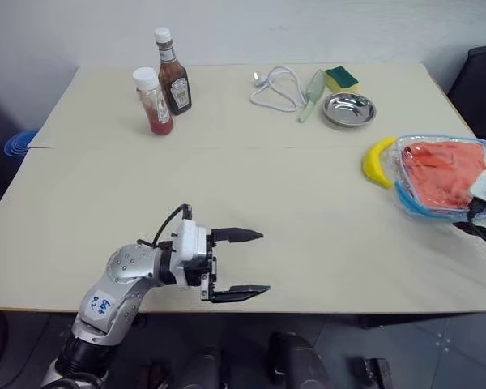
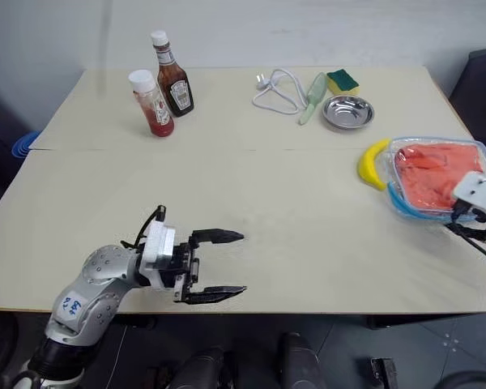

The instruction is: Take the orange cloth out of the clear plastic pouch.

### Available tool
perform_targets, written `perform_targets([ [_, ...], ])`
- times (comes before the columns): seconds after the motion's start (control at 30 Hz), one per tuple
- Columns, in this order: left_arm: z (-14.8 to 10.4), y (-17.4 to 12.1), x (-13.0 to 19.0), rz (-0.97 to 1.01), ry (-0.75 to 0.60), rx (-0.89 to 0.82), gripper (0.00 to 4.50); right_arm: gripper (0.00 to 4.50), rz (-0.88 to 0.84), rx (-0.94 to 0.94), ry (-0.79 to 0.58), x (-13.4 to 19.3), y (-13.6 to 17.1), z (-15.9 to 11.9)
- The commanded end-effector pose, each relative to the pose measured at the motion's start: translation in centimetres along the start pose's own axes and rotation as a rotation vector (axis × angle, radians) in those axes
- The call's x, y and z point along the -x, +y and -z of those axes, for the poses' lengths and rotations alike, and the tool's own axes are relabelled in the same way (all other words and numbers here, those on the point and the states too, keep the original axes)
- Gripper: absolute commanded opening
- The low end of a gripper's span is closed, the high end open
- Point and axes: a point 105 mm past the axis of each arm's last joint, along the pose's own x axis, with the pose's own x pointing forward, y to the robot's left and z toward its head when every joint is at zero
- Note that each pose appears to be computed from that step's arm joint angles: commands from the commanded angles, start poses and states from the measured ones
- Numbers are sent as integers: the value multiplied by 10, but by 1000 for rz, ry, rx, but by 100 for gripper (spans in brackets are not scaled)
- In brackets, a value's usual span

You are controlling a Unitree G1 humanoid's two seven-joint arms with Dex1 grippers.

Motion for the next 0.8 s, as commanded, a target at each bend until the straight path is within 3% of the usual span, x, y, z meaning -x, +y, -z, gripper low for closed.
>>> perform_targets([
  [0.03, -6, -1, -2, 7, -25, -21, 450, 358, 54, -3, -48, 3, -10, -10],
  [0.2, -3, 2, 2, -44, -20, -20, 450, 184, -41, -31, -104, 1, 3, -14],
  [0.37, 3, 8, 14, -149, -10, -22, 450, 17, -60, -45, -170, 20, -1, -12],
  [0.6, 14, 10, 35, -268, 20, 4, 450, 3, -305, -62, -95, 60, 24, 22],
  [0.7, 19, 11, 37, -271, 25, 13, 450, 3, -408, -60, -191, 69, 43, 3],
  [0.8, 19, 14, 37, -272, 25, 15, 450, 3, -544, -11, -304, 78, 84, -36],
])
